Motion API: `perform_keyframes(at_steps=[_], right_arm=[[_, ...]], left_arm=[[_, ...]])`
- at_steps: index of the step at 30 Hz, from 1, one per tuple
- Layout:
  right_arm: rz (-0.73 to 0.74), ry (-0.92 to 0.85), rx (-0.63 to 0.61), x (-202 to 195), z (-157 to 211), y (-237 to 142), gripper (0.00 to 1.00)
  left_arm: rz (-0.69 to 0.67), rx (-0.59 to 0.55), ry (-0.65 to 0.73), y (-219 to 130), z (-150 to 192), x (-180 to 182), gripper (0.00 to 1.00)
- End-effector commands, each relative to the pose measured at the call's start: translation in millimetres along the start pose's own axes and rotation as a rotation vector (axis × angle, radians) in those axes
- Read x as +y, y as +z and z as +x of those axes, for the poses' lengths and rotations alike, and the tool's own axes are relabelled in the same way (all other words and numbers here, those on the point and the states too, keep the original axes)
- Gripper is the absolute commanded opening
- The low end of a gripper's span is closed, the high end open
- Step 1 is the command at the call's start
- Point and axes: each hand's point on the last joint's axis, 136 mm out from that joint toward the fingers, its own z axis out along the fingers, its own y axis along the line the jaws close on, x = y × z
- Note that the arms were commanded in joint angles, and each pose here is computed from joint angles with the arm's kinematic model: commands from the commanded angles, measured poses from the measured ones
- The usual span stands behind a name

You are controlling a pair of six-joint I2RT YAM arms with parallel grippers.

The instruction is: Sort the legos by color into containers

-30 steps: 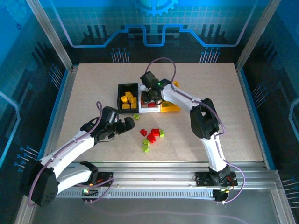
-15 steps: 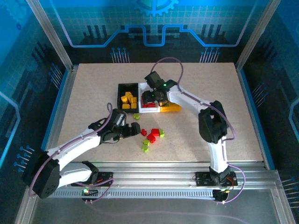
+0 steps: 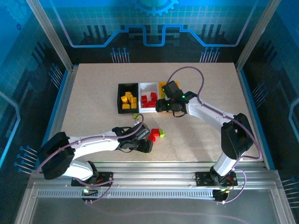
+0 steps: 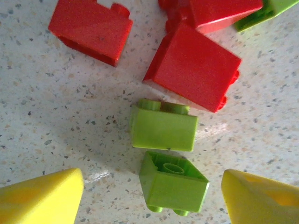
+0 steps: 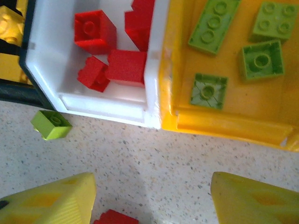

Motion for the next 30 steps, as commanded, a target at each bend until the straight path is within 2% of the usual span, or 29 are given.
perform_keyframes(at_steps=[1, 10, 15, 20, 25, 30], right_arm=[[-0.030, 0.039, -0.067, -0.7, -13.3, -15.2, 0.67], [-0.028, 0.054, -0.091, -7.4, -17.7, -24.0, 0.67], [-0.024, 0.065, -0.097, -12.3, -19.0, -26.1, 0.67], [-0.019, 0.075, -0.102, -16.9, -19.1, -28.1, 0.67], [-0.014, 0.082, -0.111, -22.7, -15.3, -34.2, 0.67], [0.005, 0.109, -0.116, -38.1, -0.5, -40.5, 0.67]], left_arm=[[-0.087, -0.022, 0.074, -4.0, -4.2, 2.5, 0.76], [-0.115, 0.042, 0.125, 11.3, 9.7, -2.2, 0.63], [-0.110, 0.038, 0.132, 11.5, 8.3, -4.3, 0.49], [-0.114, 0.024, 0.123, 4.9, 5.4, -3.5, 0.39], [-0.046, -0.071, 0.097, -29.1, -20.7, -18.1, 0.38], [0.050, -0.182, 0.030, -58.9, -77.6, -32.6, 0.38]])
